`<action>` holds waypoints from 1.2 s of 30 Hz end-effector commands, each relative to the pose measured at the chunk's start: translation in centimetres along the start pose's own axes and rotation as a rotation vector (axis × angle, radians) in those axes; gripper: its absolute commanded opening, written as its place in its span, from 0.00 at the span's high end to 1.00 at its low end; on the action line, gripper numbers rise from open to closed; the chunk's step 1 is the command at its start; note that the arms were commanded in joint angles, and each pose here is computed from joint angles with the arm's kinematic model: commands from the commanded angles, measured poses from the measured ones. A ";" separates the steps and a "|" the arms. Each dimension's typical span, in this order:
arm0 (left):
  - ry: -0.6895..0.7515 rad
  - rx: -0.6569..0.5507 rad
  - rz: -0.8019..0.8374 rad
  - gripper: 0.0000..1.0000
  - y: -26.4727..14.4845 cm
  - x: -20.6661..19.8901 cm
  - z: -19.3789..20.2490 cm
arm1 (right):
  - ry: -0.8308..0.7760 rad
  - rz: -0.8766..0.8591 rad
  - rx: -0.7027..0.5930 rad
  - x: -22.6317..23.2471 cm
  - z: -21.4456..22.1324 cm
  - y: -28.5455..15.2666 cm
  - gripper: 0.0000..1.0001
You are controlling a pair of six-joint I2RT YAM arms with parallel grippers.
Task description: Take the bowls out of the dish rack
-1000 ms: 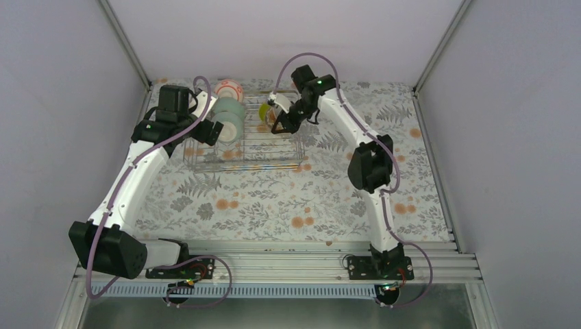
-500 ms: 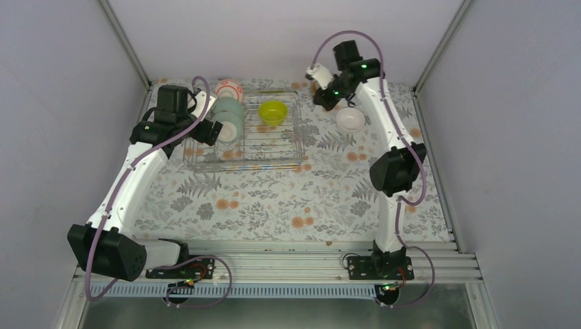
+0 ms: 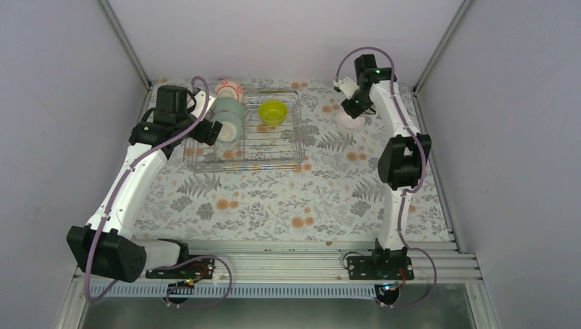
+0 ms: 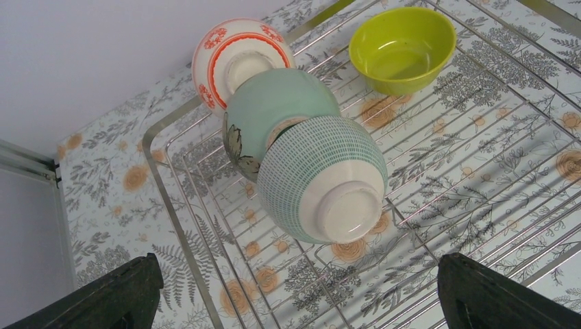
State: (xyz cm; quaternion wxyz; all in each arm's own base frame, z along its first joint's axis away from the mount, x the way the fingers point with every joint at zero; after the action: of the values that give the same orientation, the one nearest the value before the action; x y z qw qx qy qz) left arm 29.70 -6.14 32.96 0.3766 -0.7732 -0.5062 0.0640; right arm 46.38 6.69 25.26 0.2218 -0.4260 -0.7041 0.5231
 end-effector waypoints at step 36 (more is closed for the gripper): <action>0.006 -0.043 -0.013 0.00 -1.4 0.0 0.0 | -0.031 0.029 0.142 1.4 -0.1 7.3 0.60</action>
State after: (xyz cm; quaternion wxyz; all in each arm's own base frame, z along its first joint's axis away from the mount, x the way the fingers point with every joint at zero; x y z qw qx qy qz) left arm 28.97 -6.01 33.00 0.3729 -0.7741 -0.5081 0.0600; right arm 48.83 7.86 16.70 0.2396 -0.4091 -0.6550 0.5884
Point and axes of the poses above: each gripper's point midway between its finger pads, its own y axis out along the fingers, its own x axis along the line the jaws close on, z = x × y, the point moved 9 cm from there along -y, back along the fingers, and after that the axes turned 6 degrees about y, right-handed, at the moved point
